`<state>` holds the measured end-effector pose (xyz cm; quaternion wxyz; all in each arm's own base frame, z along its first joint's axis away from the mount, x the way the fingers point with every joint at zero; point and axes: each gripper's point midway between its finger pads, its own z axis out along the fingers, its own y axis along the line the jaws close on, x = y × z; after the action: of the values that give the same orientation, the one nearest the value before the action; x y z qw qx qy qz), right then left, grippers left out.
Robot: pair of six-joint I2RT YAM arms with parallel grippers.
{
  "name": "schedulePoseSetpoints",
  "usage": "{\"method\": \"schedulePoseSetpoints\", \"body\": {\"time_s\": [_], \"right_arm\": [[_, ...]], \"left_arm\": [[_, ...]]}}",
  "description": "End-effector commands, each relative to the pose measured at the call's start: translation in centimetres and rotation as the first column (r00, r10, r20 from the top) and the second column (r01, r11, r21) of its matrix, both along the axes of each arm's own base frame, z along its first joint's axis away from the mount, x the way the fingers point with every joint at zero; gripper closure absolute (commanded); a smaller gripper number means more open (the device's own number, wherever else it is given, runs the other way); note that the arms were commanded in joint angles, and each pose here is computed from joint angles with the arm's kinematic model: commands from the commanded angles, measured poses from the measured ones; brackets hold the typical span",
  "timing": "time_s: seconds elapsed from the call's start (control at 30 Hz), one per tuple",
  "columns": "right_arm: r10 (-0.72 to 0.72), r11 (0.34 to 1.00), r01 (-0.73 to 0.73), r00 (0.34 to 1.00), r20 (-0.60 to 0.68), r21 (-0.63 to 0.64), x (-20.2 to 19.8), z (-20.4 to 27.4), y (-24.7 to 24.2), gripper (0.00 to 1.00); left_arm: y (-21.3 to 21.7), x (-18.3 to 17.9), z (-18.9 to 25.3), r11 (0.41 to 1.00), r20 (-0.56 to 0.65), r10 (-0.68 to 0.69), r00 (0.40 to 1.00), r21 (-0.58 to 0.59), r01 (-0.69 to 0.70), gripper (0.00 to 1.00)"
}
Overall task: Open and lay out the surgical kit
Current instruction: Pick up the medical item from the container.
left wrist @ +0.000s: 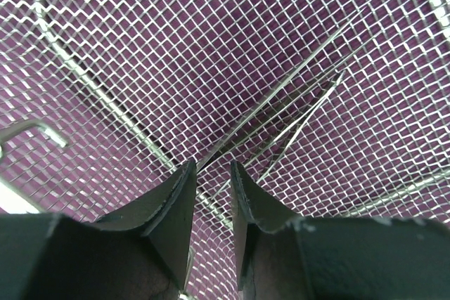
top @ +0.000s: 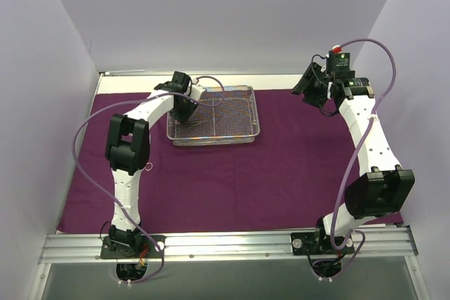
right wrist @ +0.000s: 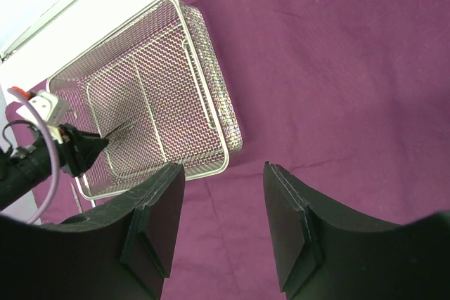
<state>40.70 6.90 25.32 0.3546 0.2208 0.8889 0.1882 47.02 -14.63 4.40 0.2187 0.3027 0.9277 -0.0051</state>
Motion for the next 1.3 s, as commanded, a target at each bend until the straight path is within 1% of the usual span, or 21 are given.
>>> {"method": "schedulePoseSetpoints", "body": {"time_s": [0.0, 0.27, 0.33, 0.63, 0.73, 0.8, 0.83, 0.87, 0.93, 1.07, 1.1, 1.2, 1.27], "right_arm": [[0.004, 1.0, -0.004, 0.999, 0.047, 0.01, -0.4, 1.6, -0.2, 0.51], [0.003, 1.0, -0.004, 0.999, 0.04, 0.019, -0.3, 1.2, -0.3, 0.51], [0.003, 1.0, -0.004, 0.999, 0.039, 0.02, -0.3, 1.1, -0.3, 0.51], [0.008, 1.0, -0.009, 1.0, 0.029, 0.022, 0.0, 0.7, -0.3, 0.51], [0.011, 1.0, -0.011, 1.0, 0.025, 0.026, 0.1, 0.5, -0.2, 0.51], [0.013, 1.0, -0.014, 1.0, 0.025, 0.028, 0.1, 0.5, -0.2, 0.51], [0.011, 1.0, -0.012, 1.0, 0.024, 0.028, 0.2, 0.4, -0.2, 0.51], [0.013, 0.999, -0.013, 1.0, 0.025, 0.029, 0.1, 0.5, -0.2, 0.51], [0.014, 0.999, -0.015, 1.0, 0.025, 0.029, 0.2, 0.5, -0.1, 0.51], [0.014, 0.999, -0.015, 0.999, 0.031, 0.031, 0.3, 0.8, -0.1, 0.51], [0.015, 0.999, -0.016, 0.999, 0.035, 0.032, 0.3, 0.9, -0.1, 0.51], [0.016, 0.999, -0.017, 0.999, 0.044, 0.036, 0.5, 1.2, 0.0, 0.51], [0.012, 0.999, -0.014, 0.999, 0.047, 0.036, 0.6, 1.4, -0.1, 0.51]], "left_arm": [[-0.4, 1.3, 0.9, 1.0, 0.039, -0.016, 0.999, -0.008, 0.016, 0.65], [-0.4, 1.5, -0.3, 1.0, 0.02, -0.016, 1.0, -0.002, 0.016, 0.63], [0.0, 2.0, -0.3, 1.0, 0.027, -0.005, 1.0, 0.021, 0.004, 0.63], [-0.4, 2.0, -1.2, 1.0, -0.003, 0.0, 1.0, 0.012, 0.0, 0.66], [-0.2, 2.0, -1.4, 1.0, -0.009, 0.005, 1.0, 0.01, -0.005, 0.71], [-0.1, 1.9, -1.6, 1.0, -0.015, 0.011, 1.0, 0.01, -0.01, 0.77], [-0.1, 1.9, -1.6, 1.0, -0.02, 0.012, 1.0, 0.011, -0.012, 0.81], [-0.6, 1.8, -1.8, 1.0, -0.032, 0.009, 0.999, -0.011, -0.009, 0.88], [-0.6, 1.6, -1.9, 1.0, -0.047, 0.02, 0.999, -0.01, -0.021, 0.97], [-0.7, 1.7, -1.0, 0.996, -0.045, 0.083, 0.996, -0.024, -0.084, 0.98], [-0.3, 1.9, -0.2, 0.994, -0.033, 0.109, 0.994, -0.011, -0.109, 0.98], [-0.2, 1.8, 2.1, 0.984, -0.021, 0.175, 0.984, -0.029, -0.175, 0.98], [-0.8, 2.3, 5.1, 0.974, 0.017, 0.21, 0.978, -0.089, -0.208, 0.98]]}}
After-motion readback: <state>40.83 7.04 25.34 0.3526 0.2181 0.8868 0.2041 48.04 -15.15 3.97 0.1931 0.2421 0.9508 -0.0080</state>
